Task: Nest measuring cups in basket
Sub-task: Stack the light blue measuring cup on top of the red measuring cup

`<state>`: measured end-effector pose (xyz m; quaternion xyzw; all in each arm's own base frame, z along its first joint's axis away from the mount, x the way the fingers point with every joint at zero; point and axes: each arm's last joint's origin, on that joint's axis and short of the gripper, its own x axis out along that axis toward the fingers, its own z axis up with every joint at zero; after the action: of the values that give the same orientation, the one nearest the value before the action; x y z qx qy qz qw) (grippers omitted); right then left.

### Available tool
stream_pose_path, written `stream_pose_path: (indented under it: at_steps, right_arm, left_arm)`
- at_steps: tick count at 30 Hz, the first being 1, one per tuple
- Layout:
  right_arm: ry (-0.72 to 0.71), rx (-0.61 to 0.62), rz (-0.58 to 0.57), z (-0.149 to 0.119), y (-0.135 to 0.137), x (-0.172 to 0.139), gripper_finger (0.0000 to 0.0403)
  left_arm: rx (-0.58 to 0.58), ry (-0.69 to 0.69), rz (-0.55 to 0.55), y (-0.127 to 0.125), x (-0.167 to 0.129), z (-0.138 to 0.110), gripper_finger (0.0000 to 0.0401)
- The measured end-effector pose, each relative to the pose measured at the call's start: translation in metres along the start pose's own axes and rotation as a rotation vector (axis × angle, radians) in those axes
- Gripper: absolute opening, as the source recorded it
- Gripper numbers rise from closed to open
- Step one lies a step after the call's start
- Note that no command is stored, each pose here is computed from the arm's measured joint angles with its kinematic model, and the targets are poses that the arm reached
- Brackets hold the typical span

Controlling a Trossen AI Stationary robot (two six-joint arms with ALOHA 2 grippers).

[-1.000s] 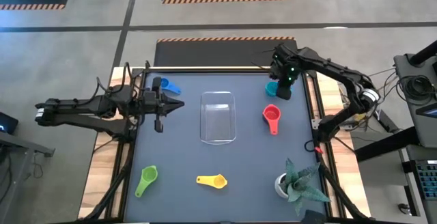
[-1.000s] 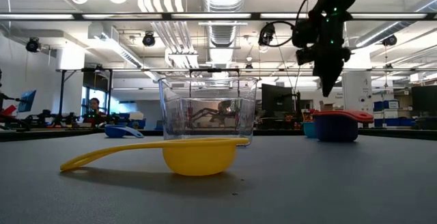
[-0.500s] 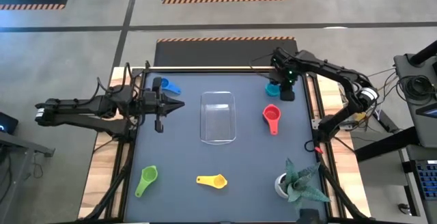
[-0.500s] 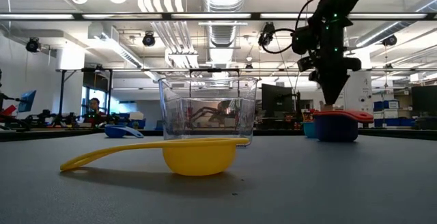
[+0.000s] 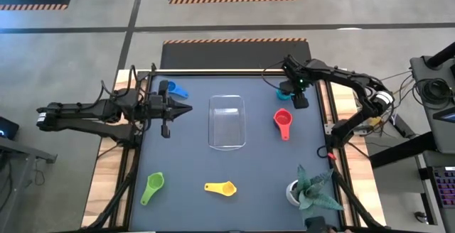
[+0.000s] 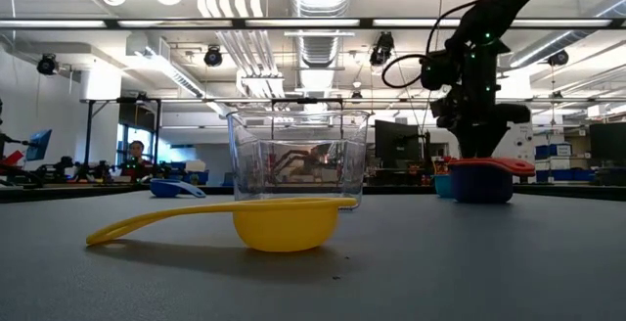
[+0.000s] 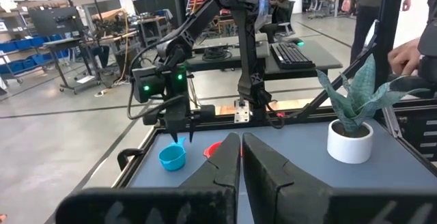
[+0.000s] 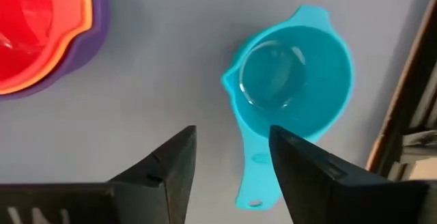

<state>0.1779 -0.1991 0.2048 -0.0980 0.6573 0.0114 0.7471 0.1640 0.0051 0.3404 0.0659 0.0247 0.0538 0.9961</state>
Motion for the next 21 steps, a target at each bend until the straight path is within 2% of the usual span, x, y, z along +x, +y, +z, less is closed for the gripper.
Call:
stream_pose_path:
  at_steps: [9,21]
  right_arm:
    - [-0.027,0.005,-0.044,-0.001,0.001,0.013,0.0145]
    - [-0.042,0.011,-0.065,-0.002,0.002,0.020,0.0142]
  left_arm:
    - [0.000,0.000,0.000,0.000,0.000,0.000,0.0000]
    - [0.000,0.001,0.000,0.000,0.000,0.000,0.0000]
